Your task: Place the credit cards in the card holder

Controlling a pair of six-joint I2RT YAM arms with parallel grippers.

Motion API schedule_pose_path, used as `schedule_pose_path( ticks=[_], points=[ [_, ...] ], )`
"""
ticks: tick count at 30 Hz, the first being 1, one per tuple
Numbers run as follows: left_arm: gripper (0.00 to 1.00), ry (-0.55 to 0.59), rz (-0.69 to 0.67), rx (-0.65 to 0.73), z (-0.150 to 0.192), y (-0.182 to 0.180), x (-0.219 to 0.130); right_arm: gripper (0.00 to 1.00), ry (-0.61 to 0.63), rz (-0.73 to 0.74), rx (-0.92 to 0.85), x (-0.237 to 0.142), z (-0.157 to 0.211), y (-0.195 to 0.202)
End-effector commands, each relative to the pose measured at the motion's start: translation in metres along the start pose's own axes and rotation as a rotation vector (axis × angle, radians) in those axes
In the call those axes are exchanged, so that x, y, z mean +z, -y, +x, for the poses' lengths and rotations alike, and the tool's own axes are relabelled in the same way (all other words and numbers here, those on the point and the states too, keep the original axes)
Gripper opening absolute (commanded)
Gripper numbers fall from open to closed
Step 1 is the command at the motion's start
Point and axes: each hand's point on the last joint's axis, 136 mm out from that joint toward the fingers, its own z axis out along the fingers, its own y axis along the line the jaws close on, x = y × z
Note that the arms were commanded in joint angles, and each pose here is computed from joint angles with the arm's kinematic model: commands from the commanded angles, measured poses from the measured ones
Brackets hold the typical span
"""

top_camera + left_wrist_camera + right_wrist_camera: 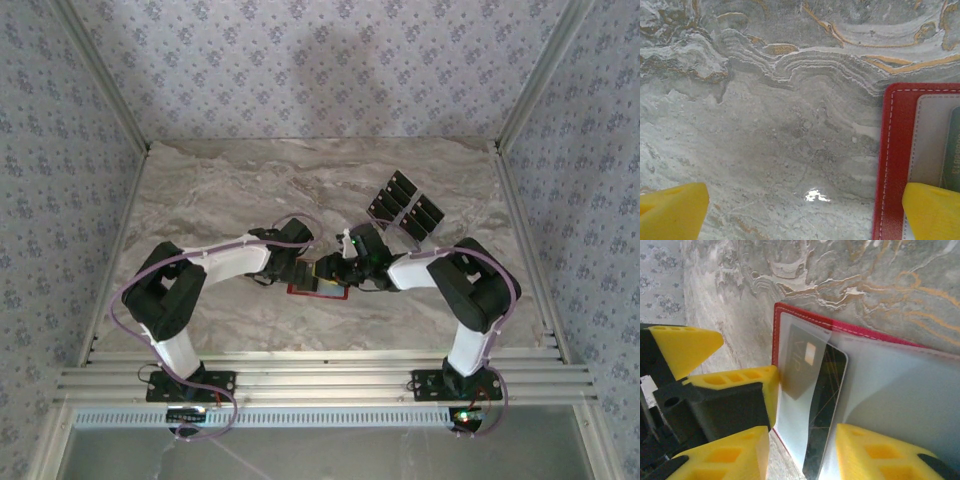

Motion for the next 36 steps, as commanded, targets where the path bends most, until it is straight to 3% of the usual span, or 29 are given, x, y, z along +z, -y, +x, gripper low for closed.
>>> schedule_pose_path(
  ticks=[1,11,22,24,30,36],
  points=[
    [1.00,0.034,-0.013,-0.035,-0.012,-0.008,-0.018,0.47,-0.020,0.085,0.009,-0.006,0.009,0.017],
    [1.00,0.049,-0.018,-0.078,-0.013,-0.023,-0.026,0.48,-0.060,0.212,0.015,-0.025,0.012,0.043],
    [1.00,0.020,0.027,-0.081,-0.007,-0.013,-0.014,0.48,-0.054,0.264,-0.106,-0.050,-0.013,0.009],
    [1.00,0.014,0.025,-0.079,-0.006,-0.012,-0.012,0.45,-0.045,0.298,-0.105,-0.053,-0.015,0.011],
    [1.00,0.003,0.026,-0.074,-0.005,-0.009,-0.006,0.10,-0.069,0.390,-0.087,-0.049,-0.012,0.026],
    [1.00,-0.012,0.023,-0.071,-0.003,-0.007,-0.001,0.03,-0.086,0.401,-0.103,-0.036,-0.013,0.025]
  ],
)
